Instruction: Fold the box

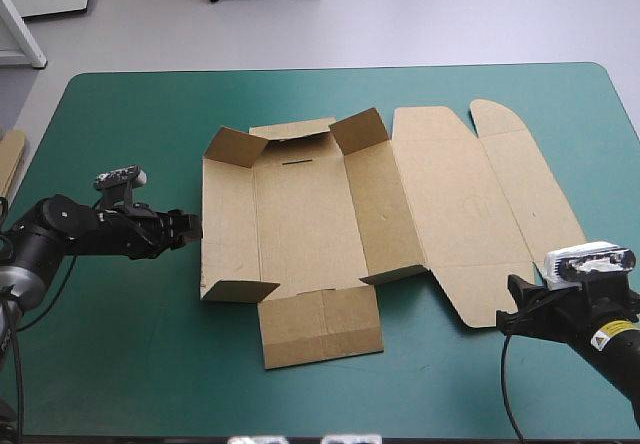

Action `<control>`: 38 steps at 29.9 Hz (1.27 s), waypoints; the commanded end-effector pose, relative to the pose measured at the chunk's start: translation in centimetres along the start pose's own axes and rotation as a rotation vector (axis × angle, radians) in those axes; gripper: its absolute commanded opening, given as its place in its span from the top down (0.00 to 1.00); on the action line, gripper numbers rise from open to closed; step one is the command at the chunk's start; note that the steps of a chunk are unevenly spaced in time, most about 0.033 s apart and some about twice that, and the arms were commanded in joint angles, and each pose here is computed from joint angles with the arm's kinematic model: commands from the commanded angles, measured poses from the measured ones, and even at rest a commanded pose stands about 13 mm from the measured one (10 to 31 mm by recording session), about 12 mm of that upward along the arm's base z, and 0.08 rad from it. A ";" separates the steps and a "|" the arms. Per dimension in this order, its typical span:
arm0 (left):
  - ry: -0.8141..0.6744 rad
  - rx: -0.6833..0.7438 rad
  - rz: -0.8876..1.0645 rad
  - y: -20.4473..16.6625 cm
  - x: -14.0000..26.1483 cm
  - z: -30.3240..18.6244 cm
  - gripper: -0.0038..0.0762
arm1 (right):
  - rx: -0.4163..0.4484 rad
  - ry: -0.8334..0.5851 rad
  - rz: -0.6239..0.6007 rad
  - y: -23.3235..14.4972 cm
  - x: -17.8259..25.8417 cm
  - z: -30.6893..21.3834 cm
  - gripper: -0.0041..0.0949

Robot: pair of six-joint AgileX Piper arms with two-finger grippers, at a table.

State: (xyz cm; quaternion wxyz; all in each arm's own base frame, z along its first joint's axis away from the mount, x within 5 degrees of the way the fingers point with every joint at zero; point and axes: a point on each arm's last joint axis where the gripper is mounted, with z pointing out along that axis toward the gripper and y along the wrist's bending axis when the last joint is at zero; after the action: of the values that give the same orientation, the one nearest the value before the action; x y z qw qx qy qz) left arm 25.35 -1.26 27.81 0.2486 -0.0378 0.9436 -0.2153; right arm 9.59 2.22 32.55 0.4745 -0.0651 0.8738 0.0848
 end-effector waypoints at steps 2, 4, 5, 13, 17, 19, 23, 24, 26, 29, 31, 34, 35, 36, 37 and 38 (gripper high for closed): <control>-0.025 0.036 -0.023 0.5 -0.2 0.4 0.42 | -0.003 -0.105 0.000 0.1 -1.6 -0.5 0.47; -0.017 0.034 -0.040 1.0 0.6 1.4 0.42 | -0.003 -0.098 0.000 0.1 -1.6 -0.5 0.47; -0.014 0.045 -0.055 1.2 1.0 1.9 0.42 | -0.005 -0.098 0.001 0.1 -1.6 -0.5 0.47; -0.119 0.274 -0.172 1.0 2.4 4.7 0.43 | -0.019 -0.097 0.016 0.2 -1.6 -0.5 0.47; -0.087 0.365 -0.207 0.7 2.4 6.0 0.43 | -0.028 -0.093 0.026 0.3 -1.5 -0.5 0.47; -0.056 0.379 -0.219 0.7 2.6 6.7 0.43 | -0.031 -0.089 0.027 0.3 -1.5 -0.5 0.47; -0.028 0.375 -0.227 0.7 2.8 7.6 0.47 | -0.036 -0.085 0.032 0.4 -1.5 -0.5 0.47; -0.020 0.379 -0.229 0.6 2.9 7.8 0.51 | -0.037 -0.084 0.032 0.4 -1.5 -0.5 0.47; -0.029 0.390 -0.247 0.4 2.7 7.8 0.60 | -0.038 -0.084 0.034 0.4 -1.5 -0.5 0.47; -0.059 0.407 -0.245 0.3 2.5 7.8 0.84 | -0.038 -0.082 0.033 0.4 -1.4 -0.5 0.47; -0.082 0.415 -0.220 0.2 2.3 7.7 0.96 | -0.038 -0.080 0.033 0.4 -1.4 -0.5 0.47; -0.087 0.418 -0.208 0.2 2.2 7.7 0.96 | -0.039 -0.078 0.034 0.4 -1.4 -0.5 0.47; -0.087 0.417 -0.202 0.2 2.3 7.7 0.96 | -0.039 -0.075 0.034 0.4 -1.4 -0.5 0.47; -0.087 0.420 -0.187 0.1 2.3 7.7 0.96 | -0.039 -0.072 0.034 0.4 -1.3 -0.5 0.47; -0.093 0.424 -0.147 0.1 2.2 7.7 0.96 | -0.039 -0.071 0.034 0.4 -1.3 -0.5 0.47; -0.102 0.434 -0.099 -0.1 2.2 7.6 0.96 | -0.039 -0.069 0.034 0.4 -1.3 -0.5 0.47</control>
State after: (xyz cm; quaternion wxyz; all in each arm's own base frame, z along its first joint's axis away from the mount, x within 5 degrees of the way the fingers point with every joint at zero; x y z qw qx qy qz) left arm 26.96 -4.00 18.95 0.2517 -0.0867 0.8799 -0.3935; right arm 9.49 2.52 32.52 0.4684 -0.0588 0.8750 0.1076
